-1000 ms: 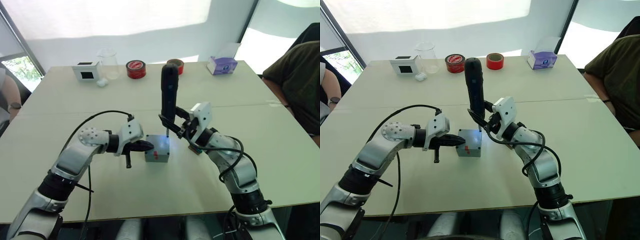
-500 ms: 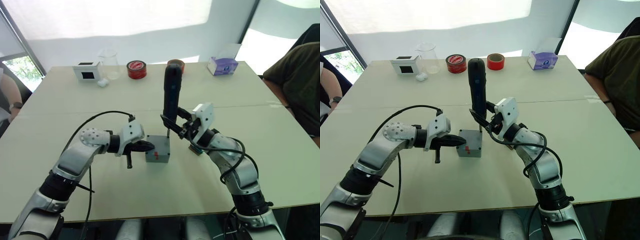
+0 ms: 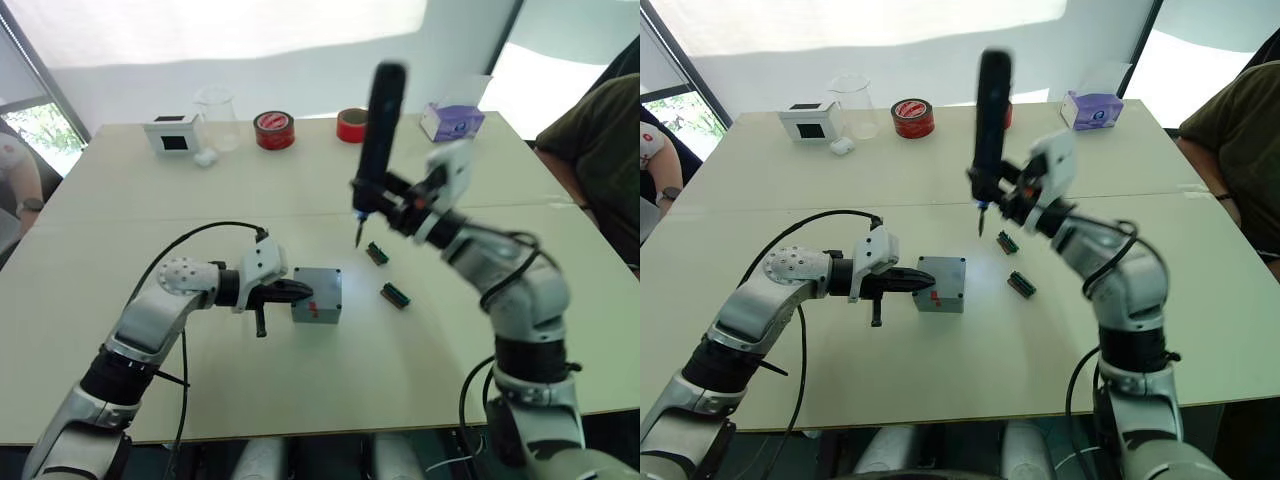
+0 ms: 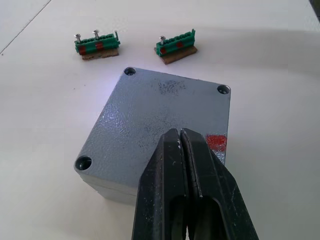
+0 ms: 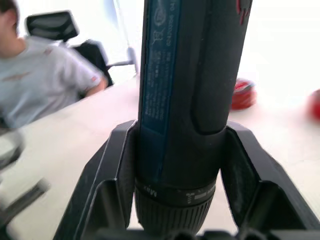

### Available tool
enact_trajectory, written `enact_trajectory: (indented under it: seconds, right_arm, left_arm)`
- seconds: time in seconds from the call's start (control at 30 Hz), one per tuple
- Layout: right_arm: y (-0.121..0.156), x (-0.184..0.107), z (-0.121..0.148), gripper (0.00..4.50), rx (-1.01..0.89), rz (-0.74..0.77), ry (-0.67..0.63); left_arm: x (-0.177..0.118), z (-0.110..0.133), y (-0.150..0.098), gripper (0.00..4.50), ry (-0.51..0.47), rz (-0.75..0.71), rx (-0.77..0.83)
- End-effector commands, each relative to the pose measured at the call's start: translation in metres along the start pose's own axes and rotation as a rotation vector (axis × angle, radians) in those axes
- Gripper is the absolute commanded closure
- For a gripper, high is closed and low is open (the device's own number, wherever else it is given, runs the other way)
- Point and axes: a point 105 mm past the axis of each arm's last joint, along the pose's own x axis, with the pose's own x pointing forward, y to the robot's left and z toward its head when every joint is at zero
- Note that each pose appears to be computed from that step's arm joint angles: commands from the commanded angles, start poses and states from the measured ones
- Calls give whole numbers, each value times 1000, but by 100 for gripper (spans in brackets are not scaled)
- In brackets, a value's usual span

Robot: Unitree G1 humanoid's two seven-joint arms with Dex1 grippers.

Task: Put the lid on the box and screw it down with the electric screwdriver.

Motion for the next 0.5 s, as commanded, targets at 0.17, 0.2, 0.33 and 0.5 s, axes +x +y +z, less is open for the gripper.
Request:
enact_trajectory:
  seconds: [0.17,0.2,0.33,0.5]
  right_arm:
    - [-67,-61,9,266,165,-263,536]
    - [-74,-74,-3,266,174,-307,625]
    - [-96,-122,-43,266,296,-406,854]
    - [-99,-139,-67,266,378,-427,978]
  left_arm:
    - [-38,31,3,450,-175,50,-169]
    - [-40,34,-2,450,-164,26,-162]
    - [-48,43,-23,450,-110,-70,-112]
    - [-45,46,-41,450,-84,-140,-84]
